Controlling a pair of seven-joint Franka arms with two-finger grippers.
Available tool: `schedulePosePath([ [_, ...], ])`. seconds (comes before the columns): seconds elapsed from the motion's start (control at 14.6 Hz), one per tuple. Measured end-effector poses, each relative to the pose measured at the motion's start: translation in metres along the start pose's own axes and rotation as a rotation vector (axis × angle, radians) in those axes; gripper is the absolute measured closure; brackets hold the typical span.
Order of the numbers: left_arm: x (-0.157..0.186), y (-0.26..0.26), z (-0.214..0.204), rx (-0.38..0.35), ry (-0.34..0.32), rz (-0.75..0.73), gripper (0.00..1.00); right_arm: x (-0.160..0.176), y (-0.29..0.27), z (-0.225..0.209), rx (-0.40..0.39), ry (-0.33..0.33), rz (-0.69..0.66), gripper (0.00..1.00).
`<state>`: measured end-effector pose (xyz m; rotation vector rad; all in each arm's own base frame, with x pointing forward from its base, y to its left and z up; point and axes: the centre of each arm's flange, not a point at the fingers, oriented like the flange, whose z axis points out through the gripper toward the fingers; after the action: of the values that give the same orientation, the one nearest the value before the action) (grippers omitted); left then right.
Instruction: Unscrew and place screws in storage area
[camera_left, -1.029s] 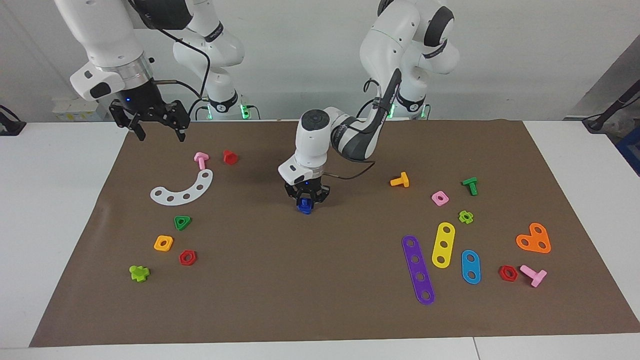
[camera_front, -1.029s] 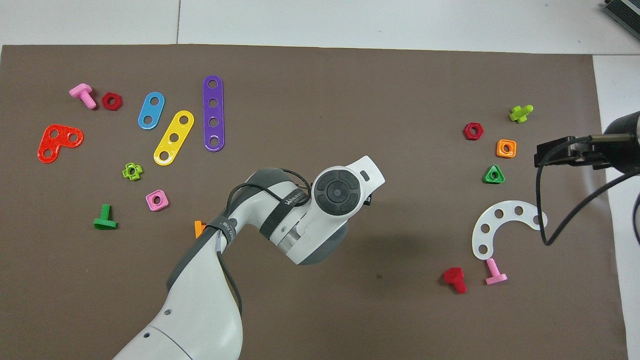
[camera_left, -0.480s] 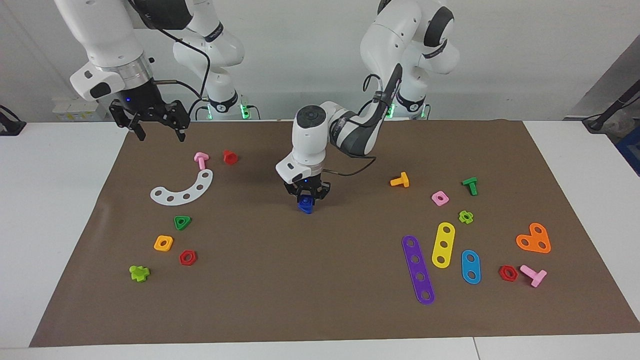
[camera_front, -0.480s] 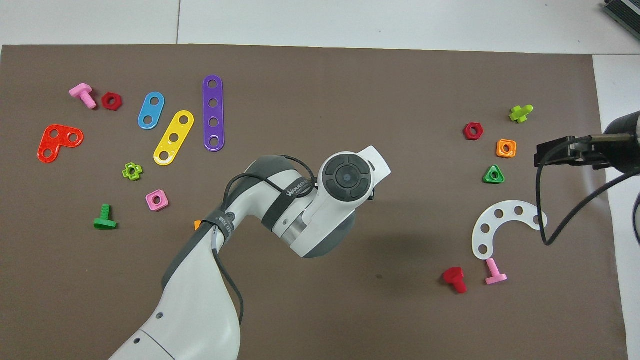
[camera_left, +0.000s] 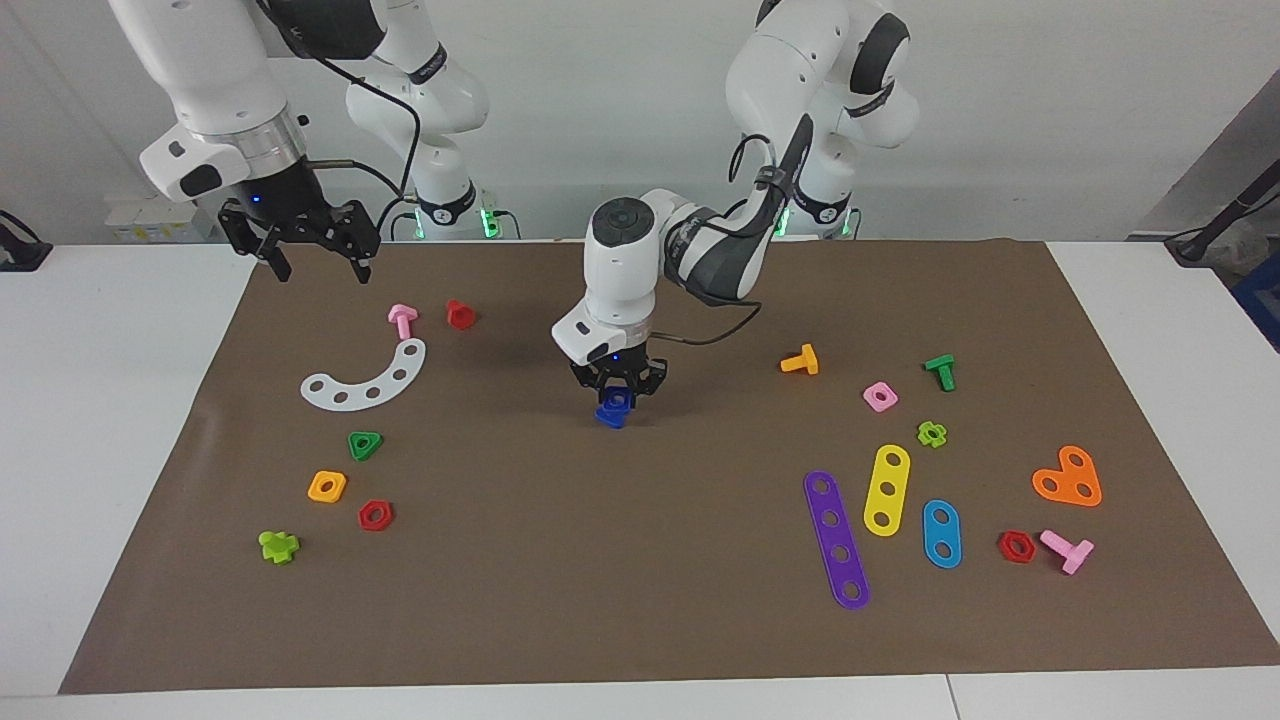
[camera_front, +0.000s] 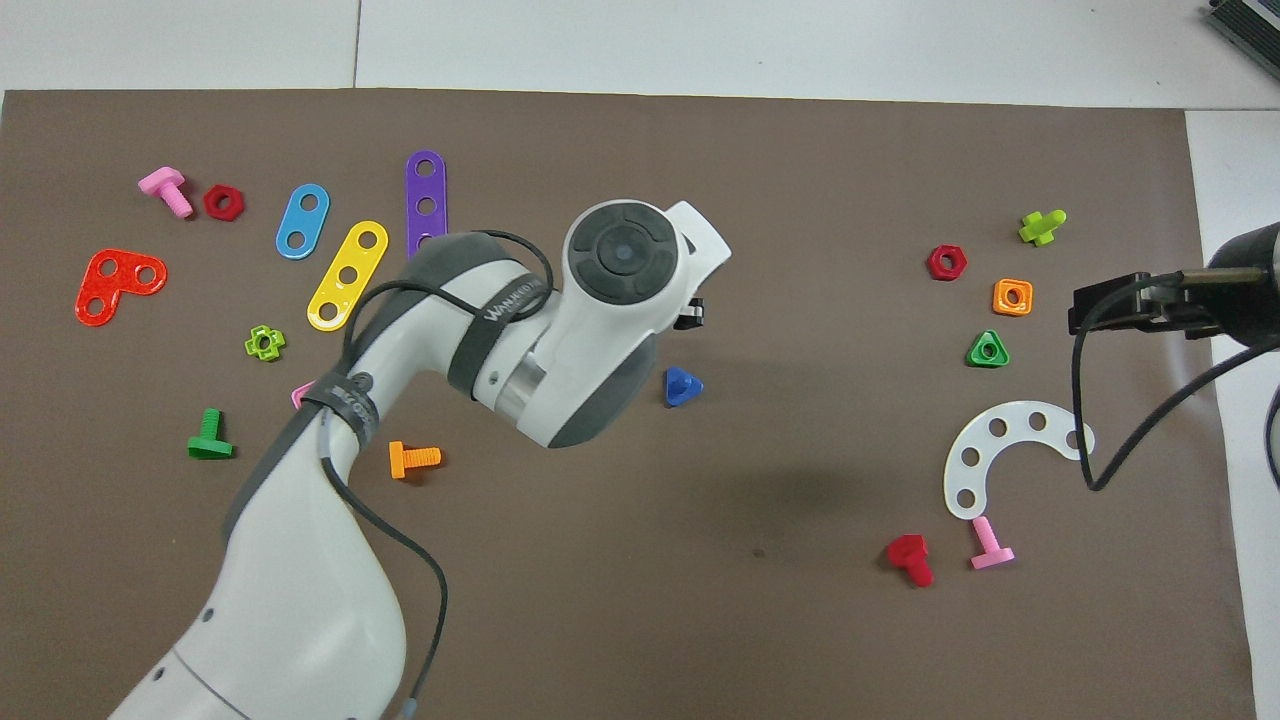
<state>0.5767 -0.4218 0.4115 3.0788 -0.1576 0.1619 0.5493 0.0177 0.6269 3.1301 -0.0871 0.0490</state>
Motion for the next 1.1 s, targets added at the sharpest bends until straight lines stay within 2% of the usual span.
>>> schedulePosePath([
  [0.14,0.027,-0.056,-0.012,0.005,0.005,-0.032,0.53,0.000,0.000,0.000,0.000,0.000,0.000,0.00],
  [0.27,0.044,-0.113,-0.004,0.016,-0.017,-0.030,0.53,0.000,0.000,0.000,0.000,0.000,-0.001,0.00],
  [0.55,0.045,-0.221,0.035,0.022,-0.078,0.055,0.53,-0.002,-0.017,0.004,0.000,-0.007,-0.030,0.00],
  [0.75,0.024,-0.259,0.060,0.025,-0.111,0.101,0.53,-0.001,-0.039,0.015,0.004,0.013,-0.071,0.01],
  [1.1,-0.007,-0.281,0.073,0.032,-0.158,0.123,0.53,-0.004,-0.094,0.053,0.016,0.055,-0.120,0.03],
])
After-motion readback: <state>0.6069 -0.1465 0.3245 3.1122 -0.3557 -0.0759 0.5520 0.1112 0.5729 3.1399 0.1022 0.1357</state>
